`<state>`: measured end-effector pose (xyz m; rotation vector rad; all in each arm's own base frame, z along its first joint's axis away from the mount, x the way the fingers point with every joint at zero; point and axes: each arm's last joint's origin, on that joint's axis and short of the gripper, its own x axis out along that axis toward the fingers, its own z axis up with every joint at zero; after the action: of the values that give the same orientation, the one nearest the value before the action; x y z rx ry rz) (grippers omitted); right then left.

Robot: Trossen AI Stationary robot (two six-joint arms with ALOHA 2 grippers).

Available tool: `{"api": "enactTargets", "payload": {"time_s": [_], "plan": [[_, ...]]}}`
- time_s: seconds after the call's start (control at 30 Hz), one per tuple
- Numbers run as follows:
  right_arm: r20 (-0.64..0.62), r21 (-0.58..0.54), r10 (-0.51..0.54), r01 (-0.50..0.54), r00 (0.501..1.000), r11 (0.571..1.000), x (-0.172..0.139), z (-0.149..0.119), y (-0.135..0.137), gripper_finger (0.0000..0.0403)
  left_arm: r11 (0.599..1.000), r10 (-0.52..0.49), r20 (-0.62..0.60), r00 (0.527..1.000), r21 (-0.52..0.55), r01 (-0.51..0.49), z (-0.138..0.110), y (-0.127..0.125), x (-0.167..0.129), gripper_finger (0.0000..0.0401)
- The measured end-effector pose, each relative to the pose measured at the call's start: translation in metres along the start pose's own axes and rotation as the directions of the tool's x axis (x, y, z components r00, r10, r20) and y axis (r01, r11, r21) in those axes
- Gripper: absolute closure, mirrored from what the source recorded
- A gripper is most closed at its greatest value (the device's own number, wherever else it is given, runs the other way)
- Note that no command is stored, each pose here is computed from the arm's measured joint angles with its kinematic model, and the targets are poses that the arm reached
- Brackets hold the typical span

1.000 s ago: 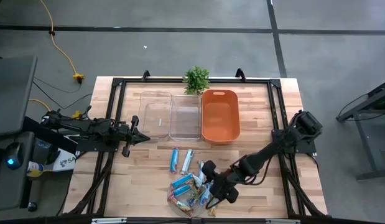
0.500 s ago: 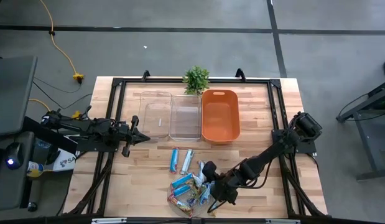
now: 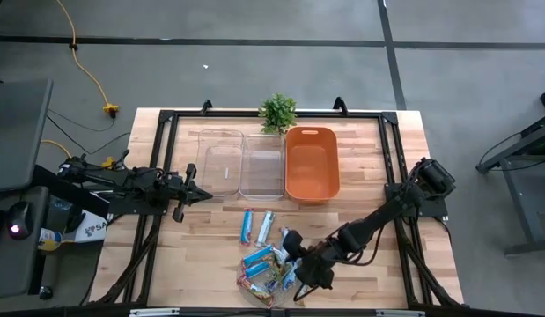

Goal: Pick and place Granola Bars by type
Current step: Put the right green granola bar into the orange bin

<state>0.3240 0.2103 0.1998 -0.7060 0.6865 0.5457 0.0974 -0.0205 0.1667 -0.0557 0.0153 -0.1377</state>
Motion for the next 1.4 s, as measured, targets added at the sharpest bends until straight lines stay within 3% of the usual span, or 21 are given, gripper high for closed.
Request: {"api": "enactTargets", "payload": {"time_s": [1.0,1.4], "plan": [[-0.087,-0.044,-0.019,0.015,0.996,0.999,0.031,-0.014,0.008,0.0210,1.000,0.000,0.000,1.000,0.000,0.000,0.000,0.000,0.000,0.0400],[-0.097,-0.047,-0.050,0.045,0.994,0.998,0.031,-0.014,0.007,0.0257,1.000,0.000,0.000,1.000,0.000,0.000,0.000,0.000,0.000,0.0400]]}}
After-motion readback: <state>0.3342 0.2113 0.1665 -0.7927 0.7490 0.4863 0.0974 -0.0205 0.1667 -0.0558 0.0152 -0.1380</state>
